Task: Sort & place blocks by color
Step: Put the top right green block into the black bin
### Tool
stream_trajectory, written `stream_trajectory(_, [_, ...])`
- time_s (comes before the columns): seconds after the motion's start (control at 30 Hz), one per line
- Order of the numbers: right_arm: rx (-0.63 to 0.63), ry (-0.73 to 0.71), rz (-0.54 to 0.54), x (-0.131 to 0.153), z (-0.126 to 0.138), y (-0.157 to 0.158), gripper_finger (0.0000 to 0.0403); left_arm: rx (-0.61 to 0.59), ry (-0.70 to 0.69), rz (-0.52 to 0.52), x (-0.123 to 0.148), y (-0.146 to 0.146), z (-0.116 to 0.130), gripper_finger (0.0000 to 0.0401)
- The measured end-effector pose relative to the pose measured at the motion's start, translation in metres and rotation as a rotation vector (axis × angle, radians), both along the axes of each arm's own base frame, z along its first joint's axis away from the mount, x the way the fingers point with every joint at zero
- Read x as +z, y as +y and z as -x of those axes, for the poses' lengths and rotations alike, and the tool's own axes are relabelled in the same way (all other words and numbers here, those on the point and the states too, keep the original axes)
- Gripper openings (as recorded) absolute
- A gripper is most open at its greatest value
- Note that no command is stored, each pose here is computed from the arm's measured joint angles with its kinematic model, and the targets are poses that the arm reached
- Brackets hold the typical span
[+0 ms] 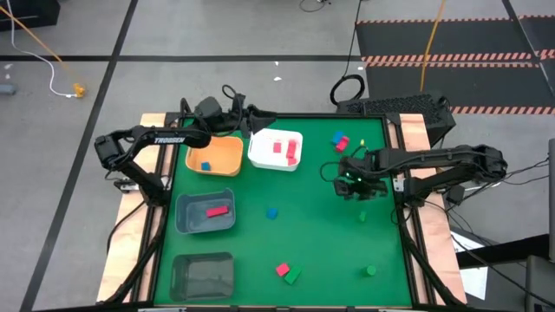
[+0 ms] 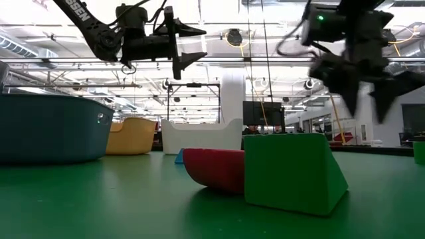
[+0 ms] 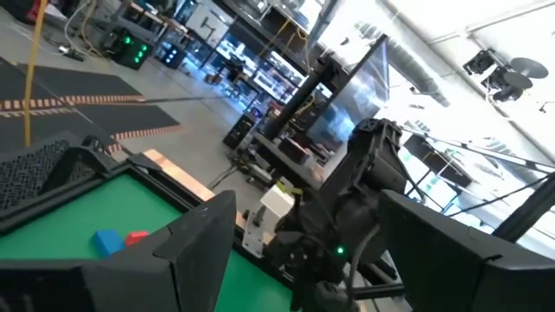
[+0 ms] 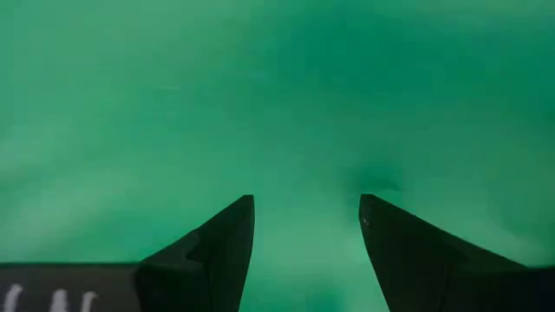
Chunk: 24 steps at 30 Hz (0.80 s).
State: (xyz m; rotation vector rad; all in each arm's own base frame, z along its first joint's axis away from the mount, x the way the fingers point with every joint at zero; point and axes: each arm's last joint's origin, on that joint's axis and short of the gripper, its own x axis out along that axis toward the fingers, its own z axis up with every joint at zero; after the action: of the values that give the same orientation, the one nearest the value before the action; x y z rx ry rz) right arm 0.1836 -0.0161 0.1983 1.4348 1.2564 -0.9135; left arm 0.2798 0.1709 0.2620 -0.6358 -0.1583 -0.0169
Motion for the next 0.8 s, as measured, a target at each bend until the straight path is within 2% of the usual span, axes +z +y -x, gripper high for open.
stream_trajectory(0.1, [-0.017, 0.119, -0.019, -0.001, 0.010, 0.007, 0.0199, -0.003, 0.001, 0.000, 0.000, 0.000, 0.000, 0.0280])
stream_trajectory(0.23, [-0.016, 0.181, -0.023, -0.001, 0.014, 0.017, 0.0201, -0.037, 0.004, -0.004, 0.000, -0.001, 0.000, 0.0280])
stream_trajectory(0.5, [-0.047, 0.209, 0.010, -0.005, 0.011, 0.032, 0.0205, -0.124, 0.012, 0.019, 0.000, -0.009, -0.003, 0.0280])
stream_trajectory(0.8, [-0.158, 0.127, -0.027, -0.043, 0.012, 0.043, 0.0205, -0.184, 0.019, 0.021, -0.001, -0.023, -0.011, 0.0280])
